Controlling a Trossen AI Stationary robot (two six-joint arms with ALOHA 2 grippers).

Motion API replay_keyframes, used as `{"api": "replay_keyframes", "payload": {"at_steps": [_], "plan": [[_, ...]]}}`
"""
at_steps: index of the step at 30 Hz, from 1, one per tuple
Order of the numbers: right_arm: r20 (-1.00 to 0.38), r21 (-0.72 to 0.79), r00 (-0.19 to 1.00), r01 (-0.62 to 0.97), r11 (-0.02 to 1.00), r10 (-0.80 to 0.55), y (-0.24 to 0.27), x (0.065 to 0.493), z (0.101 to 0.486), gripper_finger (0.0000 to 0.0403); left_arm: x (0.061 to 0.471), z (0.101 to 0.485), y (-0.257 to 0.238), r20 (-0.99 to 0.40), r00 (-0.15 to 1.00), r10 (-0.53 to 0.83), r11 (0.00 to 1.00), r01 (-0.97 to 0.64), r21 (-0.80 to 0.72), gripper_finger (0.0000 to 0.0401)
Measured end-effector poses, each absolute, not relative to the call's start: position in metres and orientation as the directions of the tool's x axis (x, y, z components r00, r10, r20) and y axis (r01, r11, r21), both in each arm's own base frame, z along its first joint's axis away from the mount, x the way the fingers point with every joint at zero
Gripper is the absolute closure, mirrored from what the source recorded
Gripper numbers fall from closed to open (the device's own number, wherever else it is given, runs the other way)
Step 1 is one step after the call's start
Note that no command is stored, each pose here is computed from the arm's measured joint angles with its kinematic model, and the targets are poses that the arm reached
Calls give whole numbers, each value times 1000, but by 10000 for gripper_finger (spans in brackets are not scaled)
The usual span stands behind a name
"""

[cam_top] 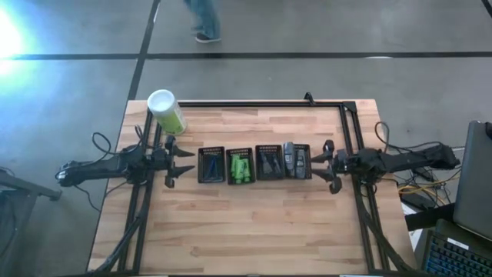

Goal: Pick & Place Travel size toiletries
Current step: Return to Home Position

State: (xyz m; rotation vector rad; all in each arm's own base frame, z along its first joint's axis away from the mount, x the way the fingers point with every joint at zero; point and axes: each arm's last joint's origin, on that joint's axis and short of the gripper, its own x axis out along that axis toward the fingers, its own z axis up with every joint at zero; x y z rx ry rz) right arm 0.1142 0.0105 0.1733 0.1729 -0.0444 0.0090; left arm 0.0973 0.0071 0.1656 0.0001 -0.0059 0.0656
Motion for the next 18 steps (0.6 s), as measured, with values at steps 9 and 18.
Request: {"api": "replay_keyframes", "payload": {"at_steps": [9,18], "plan": [[82,36,993,-91,995,88,-3,96,174,255,97,166,7,12,998,66,998,-66,0,183],[12,48,994,-113,992,112,-6,99,168,286,98,166,7,12,998,66,998,-66,0,183]]}}
